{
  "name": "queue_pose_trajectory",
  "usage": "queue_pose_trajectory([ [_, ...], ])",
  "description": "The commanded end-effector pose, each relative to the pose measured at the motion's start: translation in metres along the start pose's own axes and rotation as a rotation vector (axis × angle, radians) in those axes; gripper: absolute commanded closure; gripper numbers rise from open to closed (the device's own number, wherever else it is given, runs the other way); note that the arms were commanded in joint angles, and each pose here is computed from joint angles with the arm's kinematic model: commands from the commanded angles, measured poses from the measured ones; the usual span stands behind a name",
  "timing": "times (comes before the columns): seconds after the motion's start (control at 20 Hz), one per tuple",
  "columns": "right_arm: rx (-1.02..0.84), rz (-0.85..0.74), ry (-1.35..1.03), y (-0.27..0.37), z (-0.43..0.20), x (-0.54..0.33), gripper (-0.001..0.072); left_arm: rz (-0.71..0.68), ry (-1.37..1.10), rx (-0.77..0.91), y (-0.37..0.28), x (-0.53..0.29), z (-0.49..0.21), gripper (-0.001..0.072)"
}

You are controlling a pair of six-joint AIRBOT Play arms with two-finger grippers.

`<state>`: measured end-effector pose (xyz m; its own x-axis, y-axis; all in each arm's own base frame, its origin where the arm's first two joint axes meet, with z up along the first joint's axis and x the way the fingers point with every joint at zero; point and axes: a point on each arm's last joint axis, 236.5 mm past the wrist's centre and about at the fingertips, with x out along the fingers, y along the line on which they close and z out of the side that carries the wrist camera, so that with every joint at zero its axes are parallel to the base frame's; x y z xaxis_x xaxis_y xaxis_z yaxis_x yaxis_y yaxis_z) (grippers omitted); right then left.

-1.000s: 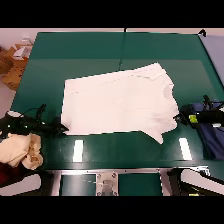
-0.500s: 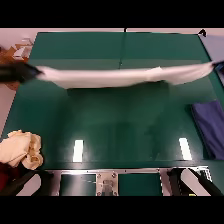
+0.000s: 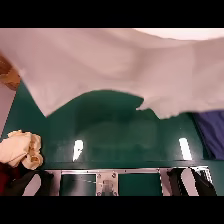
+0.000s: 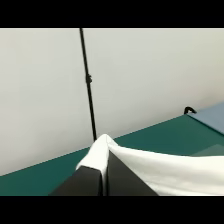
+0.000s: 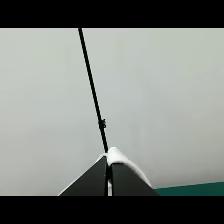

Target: Fold the shirts.

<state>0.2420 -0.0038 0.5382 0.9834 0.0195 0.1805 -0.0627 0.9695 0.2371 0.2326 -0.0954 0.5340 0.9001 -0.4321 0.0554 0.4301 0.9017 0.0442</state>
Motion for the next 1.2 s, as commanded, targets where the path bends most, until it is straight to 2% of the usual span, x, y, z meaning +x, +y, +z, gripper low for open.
queue_pose_trajectory([
  [0.0, 0.027, -0.024, 0.004, -0.012, -0.006, 0.004, 0.0697, 0.087, 0.1, -0.055, 0.032, 0.01, -0.034, 0.0685],
  [0.2, 0.194, -0.077, 0.236, -0.085, -0.116, 0.045, 0.0697, 0.034, 0.3, -0.244, 0.078, 0.069, -0.143, 0.0686],
  [0.35, 0.316, -0.092, 0.427, -0.127, -0.229, 0.08, 0.0697, -0.044, 0.447, -0.429, 0.102, 0.114, -0.243, 0.0686],
  [0.5, 0.419, -0.131, 0.602, -0.159, -0.343, 0.116, 0.0697, -0.086, 0.589, -0.527, 0.102, 0.162, -0.344, 0.0686],
  [0.7, 0.526, -0.179, 0.783, -0.193, -0.459, 0.164, 0.0698, -0.025, 0.662, -0.637, 0.109, 0.224, -0.441, 0.0686],
  [0.9, 0.615, -0.166, 0.839, -0.216, -0.508, 0.21, 0.0697, 0.078, 0.614, -0.661, 0.129, 0.252, -0.475, 0.0686],
  [1.15, 0.593, -0.132, 0.818, -0.227, -0.505, 0.243, 0.0698, 0.129, 0.568, -0.619, 0.146, 0.257, -0.472, 0.0685],
])
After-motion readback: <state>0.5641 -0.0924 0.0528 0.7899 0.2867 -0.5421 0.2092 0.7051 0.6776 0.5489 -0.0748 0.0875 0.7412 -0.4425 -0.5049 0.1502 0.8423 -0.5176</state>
